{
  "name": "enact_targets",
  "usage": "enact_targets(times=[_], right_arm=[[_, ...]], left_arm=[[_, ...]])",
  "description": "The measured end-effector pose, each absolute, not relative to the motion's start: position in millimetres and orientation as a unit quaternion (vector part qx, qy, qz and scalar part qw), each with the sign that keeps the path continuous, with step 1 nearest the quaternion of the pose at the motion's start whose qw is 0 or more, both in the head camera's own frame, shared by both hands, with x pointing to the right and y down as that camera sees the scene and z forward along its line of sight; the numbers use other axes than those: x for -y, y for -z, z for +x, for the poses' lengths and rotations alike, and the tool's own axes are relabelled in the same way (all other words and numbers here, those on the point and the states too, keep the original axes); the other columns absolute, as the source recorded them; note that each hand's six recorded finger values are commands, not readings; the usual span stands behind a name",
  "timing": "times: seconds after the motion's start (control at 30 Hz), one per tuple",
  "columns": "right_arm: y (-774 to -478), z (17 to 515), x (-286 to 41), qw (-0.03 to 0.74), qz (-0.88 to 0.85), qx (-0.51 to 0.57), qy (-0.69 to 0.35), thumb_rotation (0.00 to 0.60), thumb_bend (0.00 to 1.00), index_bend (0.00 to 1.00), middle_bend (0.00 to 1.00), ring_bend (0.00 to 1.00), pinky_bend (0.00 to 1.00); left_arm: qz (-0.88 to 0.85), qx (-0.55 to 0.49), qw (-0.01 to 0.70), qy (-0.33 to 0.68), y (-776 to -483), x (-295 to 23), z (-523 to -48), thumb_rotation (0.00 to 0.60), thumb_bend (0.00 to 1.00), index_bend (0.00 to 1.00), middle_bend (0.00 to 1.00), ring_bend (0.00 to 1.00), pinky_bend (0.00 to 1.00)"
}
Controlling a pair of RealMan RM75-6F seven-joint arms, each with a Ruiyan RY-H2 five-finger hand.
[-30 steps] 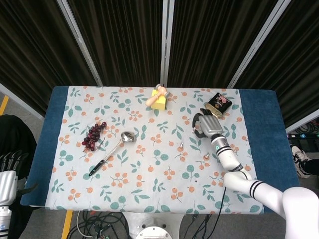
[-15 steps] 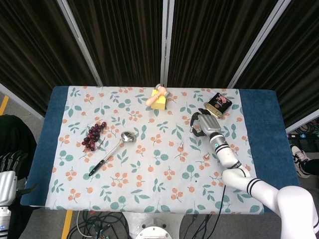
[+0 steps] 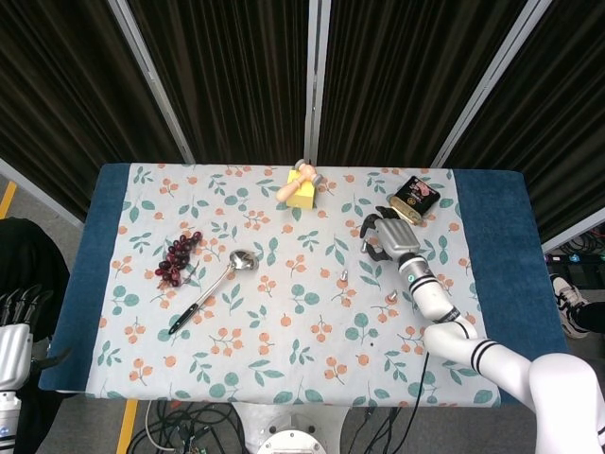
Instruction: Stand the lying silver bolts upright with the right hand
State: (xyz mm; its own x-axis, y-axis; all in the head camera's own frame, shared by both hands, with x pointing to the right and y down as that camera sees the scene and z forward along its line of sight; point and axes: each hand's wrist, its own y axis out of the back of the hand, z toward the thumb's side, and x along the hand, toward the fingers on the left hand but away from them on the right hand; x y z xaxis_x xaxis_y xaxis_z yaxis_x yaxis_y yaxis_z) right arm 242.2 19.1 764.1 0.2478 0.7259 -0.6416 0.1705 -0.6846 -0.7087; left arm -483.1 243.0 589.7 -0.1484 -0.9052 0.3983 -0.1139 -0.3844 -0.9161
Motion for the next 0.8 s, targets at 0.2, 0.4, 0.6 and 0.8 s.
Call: enact_targets(times=[0.2, 0.4, 0.6, 0.8], right_arm=[[-749.6, 245.7, -22.5, 0.281, -0.746, 0.295, -0.527, 0.600, 0.22, 0.27, 0.18, 0.00, 0.00], [-712.0, 270.3, -32.3, 0.311, -0.736, 0.314, -0.513, 0.600, 0.25, 0.23, 0.19, 0.00, 0.00], [-654.9, 329.0, -61.8, 0.353, -0.690, 0.371, -0.512, 0.600, 0.28, 0.21, 0.16, 0.00, 0.00], [-599.4, 390.8, -122.3, 0.364, -0.648, 0.424, -0.517, 0.600, 0.30, 0.20, 0.15, 0.00, 0.00]], left_arm=[[-0.566, -0.450, 0.327, 0.607, -588.9, -241.3, -482.3, 0.600, 0.00, 0.15, 0.07, 0.00, 0.00], [-0.567, -0.453, 0.337, 0.600, -587.3, -235.8, -479.9, 0.600, 0.00, 0.15, 0.07, 0.00, 0.00], [-0.568, -0.454, 0.354, 0.588, -586.6, -229.1, -474.0, 0.600, 0.00, 0.15, 0.07, 0.00, 0.00], [-0.571, -0.451, 0.364, 0.581, -586.3, -224.4, -467.3, 0.600, 0.00, 0.15, 0.07, 0.00, 0.00]])
